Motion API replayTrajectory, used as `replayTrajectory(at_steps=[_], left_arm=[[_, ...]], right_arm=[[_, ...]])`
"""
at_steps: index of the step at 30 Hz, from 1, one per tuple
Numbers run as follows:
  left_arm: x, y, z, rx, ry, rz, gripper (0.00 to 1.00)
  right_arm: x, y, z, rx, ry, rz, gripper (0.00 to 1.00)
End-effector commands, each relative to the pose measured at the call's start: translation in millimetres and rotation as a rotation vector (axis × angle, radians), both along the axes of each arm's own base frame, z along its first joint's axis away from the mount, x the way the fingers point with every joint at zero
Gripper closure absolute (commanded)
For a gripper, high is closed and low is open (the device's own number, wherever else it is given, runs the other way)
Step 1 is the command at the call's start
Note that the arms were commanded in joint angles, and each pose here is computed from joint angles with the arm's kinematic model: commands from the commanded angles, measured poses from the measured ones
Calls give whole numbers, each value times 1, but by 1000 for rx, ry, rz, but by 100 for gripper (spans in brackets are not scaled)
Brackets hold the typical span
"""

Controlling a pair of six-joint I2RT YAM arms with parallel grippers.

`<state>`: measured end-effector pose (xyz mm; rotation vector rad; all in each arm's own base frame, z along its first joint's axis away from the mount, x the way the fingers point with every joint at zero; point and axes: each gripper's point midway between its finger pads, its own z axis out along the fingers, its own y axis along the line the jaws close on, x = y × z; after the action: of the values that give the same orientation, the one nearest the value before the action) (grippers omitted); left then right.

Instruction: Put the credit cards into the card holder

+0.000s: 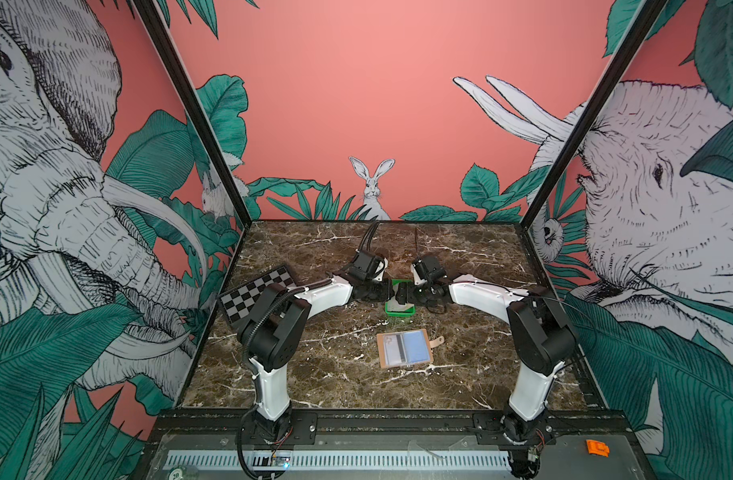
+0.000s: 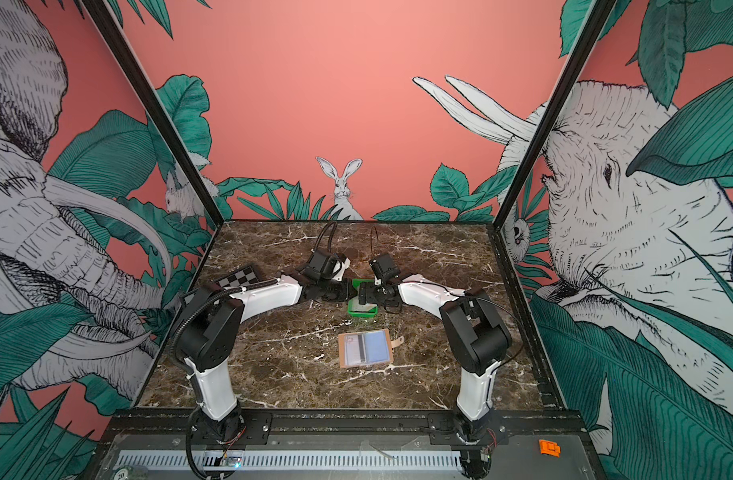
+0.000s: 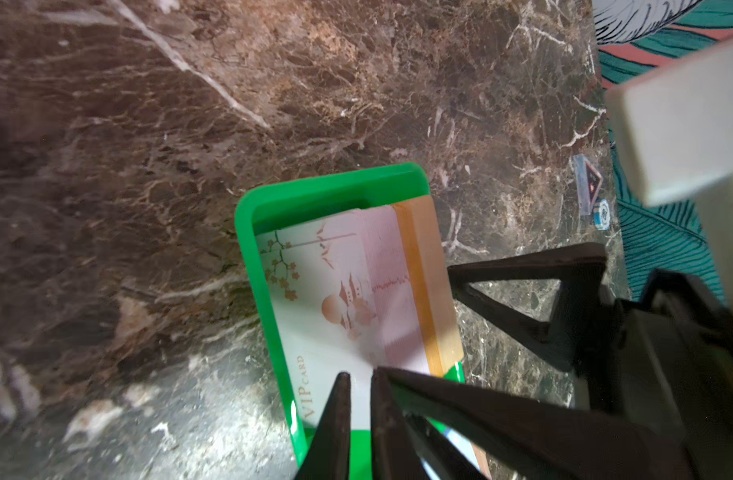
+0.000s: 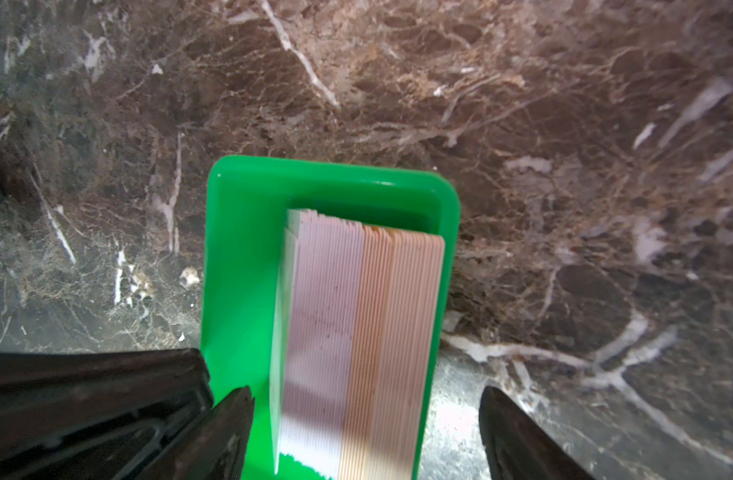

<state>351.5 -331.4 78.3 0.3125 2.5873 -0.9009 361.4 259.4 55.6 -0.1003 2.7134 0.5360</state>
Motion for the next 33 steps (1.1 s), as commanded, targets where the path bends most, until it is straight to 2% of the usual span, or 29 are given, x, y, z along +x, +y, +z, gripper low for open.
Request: replayTrajectory(at_steps=[1,10,33], left_arm=[[4,-3,5,4,-10,-25,87],[5,-5,-6,17,11,-32,87],[-1,-4,-17,23,49,-33,87]], right_arm=[[7,1,-1,2,-9,5,16],[9,-3,-7,-2,1,-2,16],[13,-23,18,-25,-45,-10,16]])
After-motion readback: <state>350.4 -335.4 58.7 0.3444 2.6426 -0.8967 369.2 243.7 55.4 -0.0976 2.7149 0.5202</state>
